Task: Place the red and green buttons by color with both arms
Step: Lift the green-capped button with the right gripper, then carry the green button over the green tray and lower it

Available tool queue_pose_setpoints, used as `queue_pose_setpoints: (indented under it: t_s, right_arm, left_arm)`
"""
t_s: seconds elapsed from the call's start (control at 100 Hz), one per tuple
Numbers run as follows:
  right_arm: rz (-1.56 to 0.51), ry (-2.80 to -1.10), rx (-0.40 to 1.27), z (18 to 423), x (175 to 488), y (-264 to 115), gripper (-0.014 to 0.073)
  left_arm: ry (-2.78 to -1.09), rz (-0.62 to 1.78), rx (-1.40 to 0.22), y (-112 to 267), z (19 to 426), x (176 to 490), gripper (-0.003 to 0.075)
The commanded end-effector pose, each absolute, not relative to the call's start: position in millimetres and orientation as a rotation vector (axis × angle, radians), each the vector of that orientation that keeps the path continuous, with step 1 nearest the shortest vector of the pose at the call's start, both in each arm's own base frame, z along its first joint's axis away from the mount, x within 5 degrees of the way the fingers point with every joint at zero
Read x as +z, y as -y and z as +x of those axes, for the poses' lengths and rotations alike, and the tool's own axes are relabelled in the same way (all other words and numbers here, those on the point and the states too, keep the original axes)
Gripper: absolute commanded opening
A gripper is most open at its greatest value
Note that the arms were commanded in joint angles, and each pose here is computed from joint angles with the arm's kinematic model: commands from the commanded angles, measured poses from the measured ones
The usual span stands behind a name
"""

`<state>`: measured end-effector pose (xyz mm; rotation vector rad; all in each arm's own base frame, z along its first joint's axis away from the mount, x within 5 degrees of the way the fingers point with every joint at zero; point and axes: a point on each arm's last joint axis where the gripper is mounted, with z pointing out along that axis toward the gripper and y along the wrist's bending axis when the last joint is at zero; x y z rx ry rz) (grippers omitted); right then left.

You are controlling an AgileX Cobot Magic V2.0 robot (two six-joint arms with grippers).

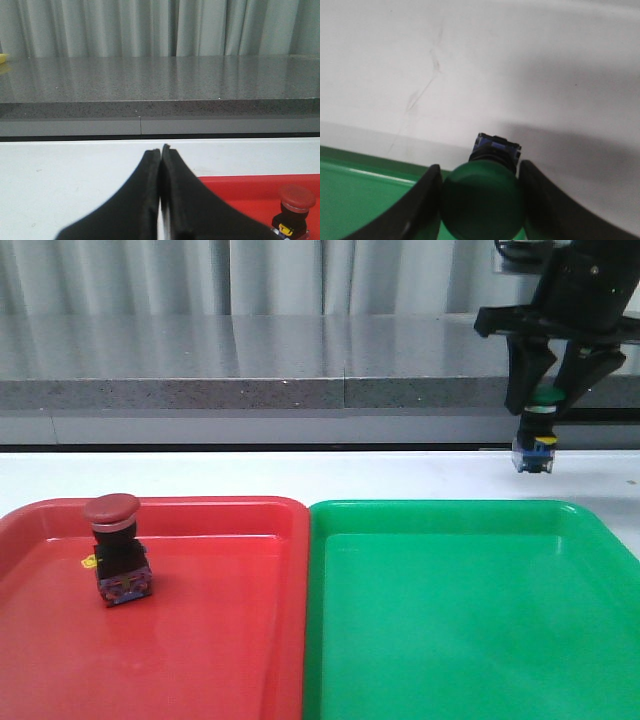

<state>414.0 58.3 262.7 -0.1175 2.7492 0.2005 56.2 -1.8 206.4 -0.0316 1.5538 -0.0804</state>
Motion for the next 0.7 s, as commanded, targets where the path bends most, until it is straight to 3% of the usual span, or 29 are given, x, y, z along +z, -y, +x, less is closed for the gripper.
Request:
queue_pose_setpoints:
  t_s: [0.0, 0.32, 0.69]
  right_arm:
    - [-0.115, -2.621, 0.244, 396, 318, -58, 0.0323]
    - [-0.161, -2.619, 0.304, 344, 339, -74, 0.0323]
    - [-0.23, -2.651, 0.405, 301, 300, -120, 0.0323]
  left_arm:
    - [-1.447, -0.04, -0.088, 1, 53, 212, -0.002]
    - [-1.447, -0.04, -0.088, 1, 53, 212, -0.002]
    - [-1.447, -0.04, -0.088, 1, 53, 212, -0.002]
